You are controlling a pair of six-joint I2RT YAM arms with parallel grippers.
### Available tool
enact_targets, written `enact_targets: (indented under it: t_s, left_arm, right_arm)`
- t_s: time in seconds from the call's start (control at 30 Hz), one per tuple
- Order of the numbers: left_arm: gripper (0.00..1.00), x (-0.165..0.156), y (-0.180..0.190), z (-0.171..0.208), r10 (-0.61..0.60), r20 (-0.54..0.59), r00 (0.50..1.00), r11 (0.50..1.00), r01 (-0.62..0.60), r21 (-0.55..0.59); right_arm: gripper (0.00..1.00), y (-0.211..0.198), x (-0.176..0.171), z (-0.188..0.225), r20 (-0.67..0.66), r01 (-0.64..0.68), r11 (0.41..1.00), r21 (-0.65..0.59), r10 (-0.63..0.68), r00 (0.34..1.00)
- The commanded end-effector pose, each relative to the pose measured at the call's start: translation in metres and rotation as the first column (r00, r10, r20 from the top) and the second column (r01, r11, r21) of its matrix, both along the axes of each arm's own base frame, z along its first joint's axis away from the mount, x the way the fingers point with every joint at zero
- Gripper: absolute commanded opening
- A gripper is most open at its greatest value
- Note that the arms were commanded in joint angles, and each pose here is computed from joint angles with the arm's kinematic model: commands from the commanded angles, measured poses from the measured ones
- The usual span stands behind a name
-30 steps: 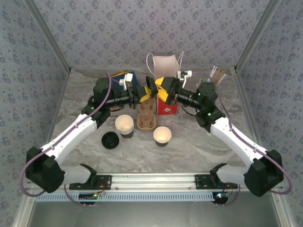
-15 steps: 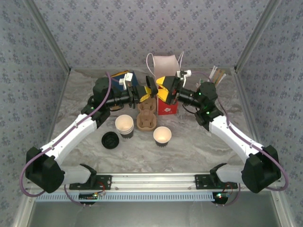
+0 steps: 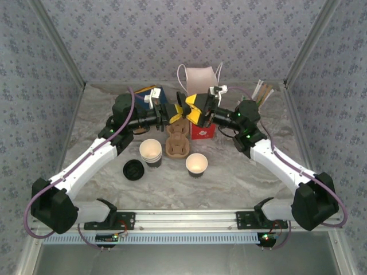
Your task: Pack the takeout coffee
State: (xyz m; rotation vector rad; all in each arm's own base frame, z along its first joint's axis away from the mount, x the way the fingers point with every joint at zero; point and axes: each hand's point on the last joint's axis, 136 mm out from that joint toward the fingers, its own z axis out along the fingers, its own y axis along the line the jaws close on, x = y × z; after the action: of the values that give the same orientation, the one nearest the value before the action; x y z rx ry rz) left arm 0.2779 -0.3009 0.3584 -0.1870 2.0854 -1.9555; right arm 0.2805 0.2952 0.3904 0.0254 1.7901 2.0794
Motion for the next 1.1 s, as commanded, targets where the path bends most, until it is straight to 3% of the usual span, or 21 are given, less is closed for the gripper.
enact_targets:
  t_s: [0.0,0.73,1.07]
  left_arm:
    - [0.0,-0.008,0.001,0.027,-0.02,0.086,0.996,0.999,0.023,-0.038]
    - [0.0,-0.01,0.002,0.02,-0.021,0.073,0.997,0.999,0.023,-0.031]
    - [0.0,-0.011,0.002,0.019,-0.02,0.072,0.997,0.999,0.022,-0.027]
  right_arm:
    - [0.88,0.005,-0.01,0.014,0.047,-0.041,0.999,0.023,0.04,0.998]
    - [0.89,0.008,-0.019,0.032,0.103,-0.057,0.998,0.023,0.055,0.993]
    - [0.9,-0.008,-0.011,0.024,0.095,0.011,1.0,-0.011,-0.01,0.995]
